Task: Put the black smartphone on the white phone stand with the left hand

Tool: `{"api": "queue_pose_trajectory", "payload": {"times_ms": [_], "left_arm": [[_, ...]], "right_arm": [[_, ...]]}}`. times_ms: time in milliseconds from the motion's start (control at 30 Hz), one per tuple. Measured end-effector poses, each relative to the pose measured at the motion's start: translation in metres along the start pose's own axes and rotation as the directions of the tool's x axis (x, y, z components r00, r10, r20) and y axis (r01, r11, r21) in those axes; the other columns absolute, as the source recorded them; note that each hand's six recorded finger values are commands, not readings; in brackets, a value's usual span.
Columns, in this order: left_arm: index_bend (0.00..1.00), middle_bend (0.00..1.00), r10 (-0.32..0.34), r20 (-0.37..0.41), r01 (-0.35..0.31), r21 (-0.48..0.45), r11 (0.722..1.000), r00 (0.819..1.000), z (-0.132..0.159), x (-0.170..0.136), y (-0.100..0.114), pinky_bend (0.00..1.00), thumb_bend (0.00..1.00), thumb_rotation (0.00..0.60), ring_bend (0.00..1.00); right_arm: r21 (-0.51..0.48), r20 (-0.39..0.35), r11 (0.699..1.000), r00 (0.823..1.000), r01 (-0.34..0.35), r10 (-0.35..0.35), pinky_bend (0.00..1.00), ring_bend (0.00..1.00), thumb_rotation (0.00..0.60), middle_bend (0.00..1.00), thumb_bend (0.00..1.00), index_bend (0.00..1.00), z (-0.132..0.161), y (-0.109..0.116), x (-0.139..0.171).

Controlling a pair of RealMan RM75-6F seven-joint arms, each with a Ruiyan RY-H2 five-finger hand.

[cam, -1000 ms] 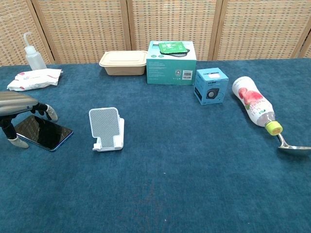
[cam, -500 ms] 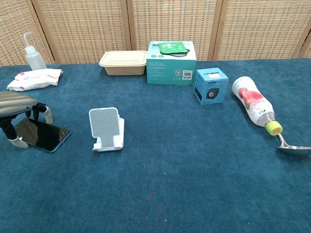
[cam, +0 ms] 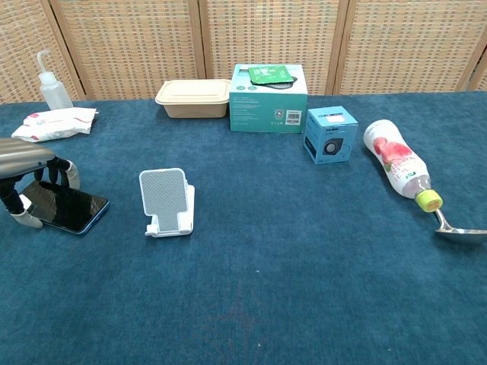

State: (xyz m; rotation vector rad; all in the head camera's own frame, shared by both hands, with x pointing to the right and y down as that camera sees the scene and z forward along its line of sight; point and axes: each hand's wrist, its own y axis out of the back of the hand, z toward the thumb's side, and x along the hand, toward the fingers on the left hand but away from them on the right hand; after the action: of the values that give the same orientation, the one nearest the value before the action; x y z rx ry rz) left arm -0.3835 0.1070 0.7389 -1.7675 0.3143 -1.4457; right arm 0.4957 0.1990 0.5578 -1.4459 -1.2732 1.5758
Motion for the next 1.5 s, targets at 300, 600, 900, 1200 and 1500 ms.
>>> {"api": "queue_pose_trajectory", "payload": {"times_ms": [300, 600, 900, 1200, 1500], "left_arm": [[0.45, 0.48, 0.046, 0.005, -0.046, 0.006, 0.999, 0.999, -0.006, -0.007, 0.018, 0.35, 0.22, 0.600, 0.40], [0.45, 0.48, 0.228, 0.077, -0.235, 0.108, 0.966, 0.971, 0.001, -0.032, 0.072, 0.35, 0.21, 0.600, 0.40], [0.46, 0.48, 0.382, 0.252, -0.457, 0.466, 0.758, 0.889, 0.041, -0.065, 0.121, 0.36, 0.21, 0.600, 0.40], [0.47, 0.48, 0.394, 0.435, -0.583, 0.676, 0.451, 0.810, 0.106, -0.070, 0.142, 0.36, 0.22, 0.600, 0.40], [0.47, 0.48, 0.295, 0.566, -0.632, 0.740, 0.231, 0.770, 0.158, -0.059, 0.138, 0.36, 0.22, 0.600, 0.40]], "right_arm": [[-0.008, 0.001, 1.000, 1.000, 0.004, -0.004, 0.00, 0.00, 0.600, 0.00, 0.05, 0.00, 0.000, 0.002, 0.001], [-0.022, 0.001, 1.000, 1.000, 0.013, -0.013, 0.00, 0.00, 0.600, 0.00, 0.05, 0.00, -0.002, 0.006, 0.002], [-0.042, -0.003, 0.999, 1.000, 0.023, -0.023, 0.00, 0.00, 0.600, 0.00, 0.05, 0.00, -0.004, 0.011, 0.003], [-0.068, -0.001, 0.997, 1.000, 0.028, -0.028, 0.00, 0.00, 0.600, 0.00, 0.05, 0.00, -0.007, 0.015, 0.005], [-0.104, 0.002, 0.994, 1.000, 0.026, -0.026, 0.00, 0.00, 0.600, 0.00, 0.05, 0.00, -0.013, 0.021, 0.006]]}}
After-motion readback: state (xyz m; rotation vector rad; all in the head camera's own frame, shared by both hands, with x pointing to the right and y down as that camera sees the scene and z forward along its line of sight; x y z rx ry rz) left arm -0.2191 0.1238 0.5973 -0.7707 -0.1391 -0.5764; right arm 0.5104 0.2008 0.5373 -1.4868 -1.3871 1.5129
